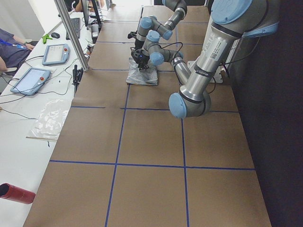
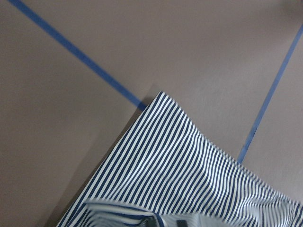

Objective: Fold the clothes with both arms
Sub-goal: 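Release the shirt and raise both grippers away from it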

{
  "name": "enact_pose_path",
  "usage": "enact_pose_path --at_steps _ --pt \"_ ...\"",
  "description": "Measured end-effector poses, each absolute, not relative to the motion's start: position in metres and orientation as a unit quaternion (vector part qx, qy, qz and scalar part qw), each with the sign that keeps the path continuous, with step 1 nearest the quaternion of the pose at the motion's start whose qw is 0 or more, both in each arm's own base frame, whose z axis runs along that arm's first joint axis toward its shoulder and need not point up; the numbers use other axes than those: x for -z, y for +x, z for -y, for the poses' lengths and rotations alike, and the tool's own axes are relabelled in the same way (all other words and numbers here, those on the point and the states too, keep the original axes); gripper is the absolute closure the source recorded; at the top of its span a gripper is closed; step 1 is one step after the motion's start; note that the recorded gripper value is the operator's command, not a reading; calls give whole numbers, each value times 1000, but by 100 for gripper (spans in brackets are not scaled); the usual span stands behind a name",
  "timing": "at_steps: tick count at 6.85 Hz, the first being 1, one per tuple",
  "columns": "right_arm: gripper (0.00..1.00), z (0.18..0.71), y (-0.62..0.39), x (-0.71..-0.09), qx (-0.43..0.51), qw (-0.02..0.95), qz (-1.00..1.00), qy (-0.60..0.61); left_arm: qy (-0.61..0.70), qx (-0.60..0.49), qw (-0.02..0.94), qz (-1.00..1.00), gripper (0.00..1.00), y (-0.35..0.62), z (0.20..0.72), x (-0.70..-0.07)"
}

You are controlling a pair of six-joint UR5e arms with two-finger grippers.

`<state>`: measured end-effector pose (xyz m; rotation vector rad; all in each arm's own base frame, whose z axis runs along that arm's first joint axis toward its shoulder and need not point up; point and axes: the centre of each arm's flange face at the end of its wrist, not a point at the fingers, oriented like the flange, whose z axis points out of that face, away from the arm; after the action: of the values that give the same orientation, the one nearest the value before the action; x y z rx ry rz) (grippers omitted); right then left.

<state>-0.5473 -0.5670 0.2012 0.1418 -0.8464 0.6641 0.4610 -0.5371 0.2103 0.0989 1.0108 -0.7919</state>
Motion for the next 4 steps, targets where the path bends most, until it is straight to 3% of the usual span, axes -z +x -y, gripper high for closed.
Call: enact_pose_path --at_steps 2,4 --pt "0 623 -538 -217 -312 863 387 92 85 366 815 -442 0 423 600 -237" --pt "0 625 -530 -204 -265 873 399 91 61 332 826 -452 0 401 605 -244"
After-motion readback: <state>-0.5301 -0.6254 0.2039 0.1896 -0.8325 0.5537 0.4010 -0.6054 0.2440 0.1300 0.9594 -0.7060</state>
